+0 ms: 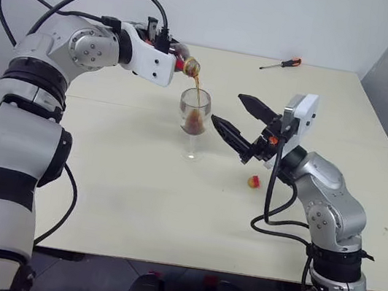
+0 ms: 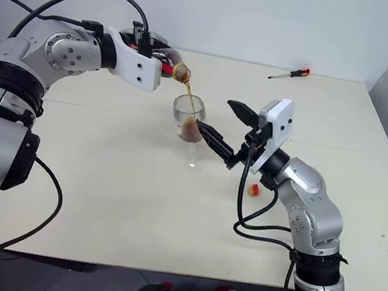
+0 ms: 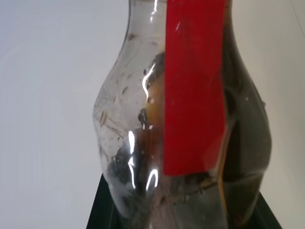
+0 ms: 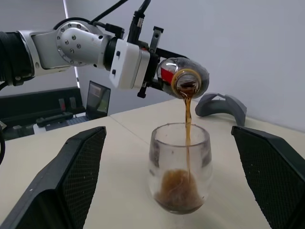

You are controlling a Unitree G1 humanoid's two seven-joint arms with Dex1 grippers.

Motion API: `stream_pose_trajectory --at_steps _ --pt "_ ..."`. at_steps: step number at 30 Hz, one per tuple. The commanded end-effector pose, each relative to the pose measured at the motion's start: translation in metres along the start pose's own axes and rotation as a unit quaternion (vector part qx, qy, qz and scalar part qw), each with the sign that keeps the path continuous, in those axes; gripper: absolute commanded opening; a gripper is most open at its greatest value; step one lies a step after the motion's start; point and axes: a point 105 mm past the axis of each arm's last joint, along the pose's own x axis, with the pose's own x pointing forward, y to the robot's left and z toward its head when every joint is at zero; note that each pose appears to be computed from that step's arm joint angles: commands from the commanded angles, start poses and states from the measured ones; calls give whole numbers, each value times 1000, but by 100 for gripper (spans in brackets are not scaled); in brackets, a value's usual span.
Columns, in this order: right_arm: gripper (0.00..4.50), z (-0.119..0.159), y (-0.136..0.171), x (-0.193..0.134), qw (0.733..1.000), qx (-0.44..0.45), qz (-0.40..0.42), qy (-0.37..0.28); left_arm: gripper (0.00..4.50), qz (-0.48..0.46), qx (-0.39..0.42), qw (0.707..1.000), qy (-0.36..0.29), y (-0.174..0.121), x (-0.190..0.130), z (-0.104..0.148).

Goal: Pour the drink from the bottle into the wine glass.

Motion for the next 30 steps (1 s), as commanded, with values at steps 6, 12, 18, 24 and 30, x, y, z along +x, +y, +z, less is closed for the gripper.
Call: stream_pose_trajectory --at_steps 6,12,18,24,30 --pt "450 16 8 6 999 -21 7 -42 105 30 16 999 -7 23 -6 3" --pt "450 14 8 6 999 -22 7 -39 105 29 18 999 -6 22 -6 3" --pt "450 16 6 5 999 -25 6 -38 105 28 19 999 -7 22 -6 4" --pt "450 17 3 4 999 -28 4 -36 105 28 23 999 -7 24 -6 4" --pt "450 17 2 5 999 -32 2 -36 105 27 30 999 -8 24 -7 4"
